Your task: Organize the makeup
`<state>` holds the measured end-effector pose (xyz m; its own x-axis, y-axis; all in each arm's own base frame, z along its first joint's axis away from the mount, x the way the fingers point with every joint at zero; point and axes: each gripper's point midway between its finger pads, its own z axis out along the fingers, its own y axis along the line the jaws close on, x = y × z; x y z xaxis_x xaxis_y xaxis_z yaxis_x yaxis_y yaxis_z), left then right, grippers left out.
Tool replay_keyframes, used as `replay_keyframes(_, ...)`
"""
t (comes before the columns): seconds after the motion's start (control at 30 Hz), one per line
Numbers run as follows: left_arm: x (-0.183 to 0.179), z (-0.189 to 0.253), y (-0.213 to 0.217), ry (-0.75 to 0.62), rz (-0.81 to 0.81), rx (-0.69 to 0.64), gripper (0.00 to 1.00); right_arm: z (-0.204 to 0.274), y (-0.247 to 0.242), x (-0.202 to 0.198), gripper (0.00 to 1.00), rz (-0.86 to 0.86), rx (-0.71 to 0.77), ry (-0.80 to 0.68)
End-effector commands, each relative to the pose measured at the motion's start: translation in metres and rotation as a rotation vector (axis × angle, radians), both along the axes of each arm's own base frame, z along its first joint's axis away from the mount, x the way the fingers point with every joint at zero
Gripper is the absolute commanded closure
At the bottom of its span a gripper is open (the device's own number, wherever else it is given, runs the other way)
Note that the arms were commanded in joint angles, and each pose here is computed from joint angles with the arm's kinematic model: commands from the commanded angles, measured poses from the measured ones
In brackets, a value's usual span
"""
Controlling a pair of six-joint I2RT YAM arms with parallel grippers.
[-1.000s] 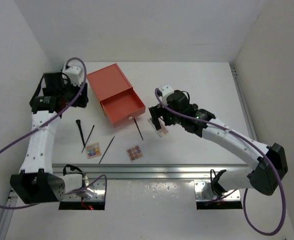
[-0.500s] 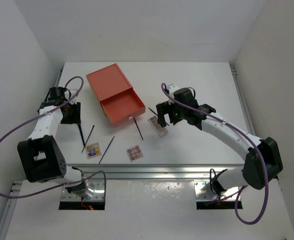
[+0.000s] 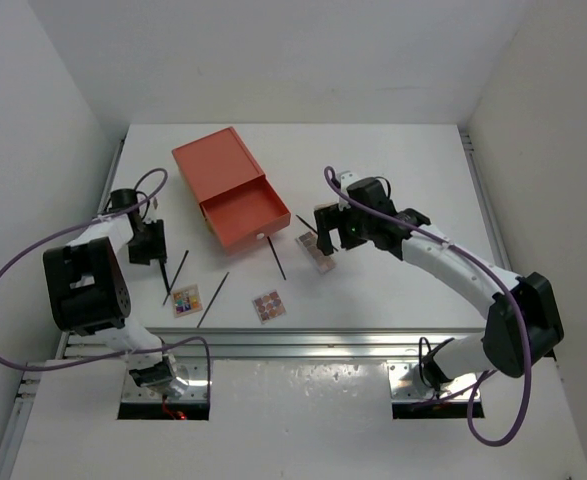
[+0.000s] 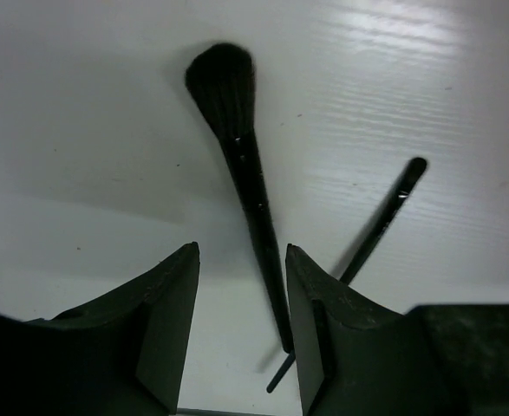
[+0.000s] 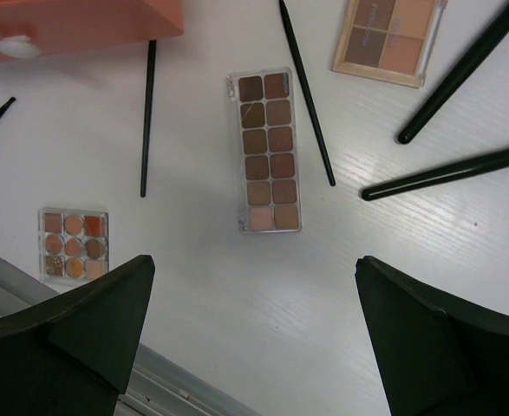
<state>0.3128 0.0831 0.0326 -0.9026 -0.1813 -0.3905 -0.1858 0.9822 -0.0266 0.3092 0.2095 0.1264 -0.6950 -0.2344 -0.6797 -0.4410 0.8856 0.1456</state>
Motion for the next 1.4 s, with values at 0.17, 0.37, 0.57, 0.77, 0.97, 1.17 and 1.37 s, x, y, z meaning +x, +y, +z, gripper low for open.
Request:
replay_keyframes(0.17, 0.002, -0.025, 0.014, 0.053, 0.077, 0.039, 0.57, 0.01, -0.009, 0.003, 0.01, -0.088, 0.012, -0.021)
replay_keyframes(0.37, 0.009, -0.037, 0.015, 0.07, 0.078, 0.014, 0.77, 0.015, -0.009, 0.002, 0.01, -0.088, -0.005, -0.024)
replay_keyframes(0.57, 0.038, -0.003, 0.023, -0.014, 0.047, 0.038, 1.0, 0.021, -0.011, 0.002, 0.01, -0.082, -0.02, -0.041)
replay_keyframes(0.77, 0.083, 0.113, 0.036, -0.258, -0.095, 0.175, 1.0, 0.022, -0.014, 0.002, 0.01, -0.076, -0.032, -0.062)
replay_keyframes(0.97, 0.11, 0.251, -0.063, -0.609, -0.481, 0.236, 1.0, 0.02, -0.015, 0.0, 0.01, -0.047, -0.045, -0.066)
replay_keyframes(1.17, 0.121, 0.233, -0.184, -0.585, -0.704, 0.095, 1.0, 0.017, -0.014, 0.0, 0.01, -0.049, -0.031, -0.045)
replay_keyframes(1.37, 0.136, 0.189, -0.249, -0.493, -0.794, 0.067, 1.0, 0.012, -0.023, -0.005, 0.01, -0.097, -0.011, 0.001)
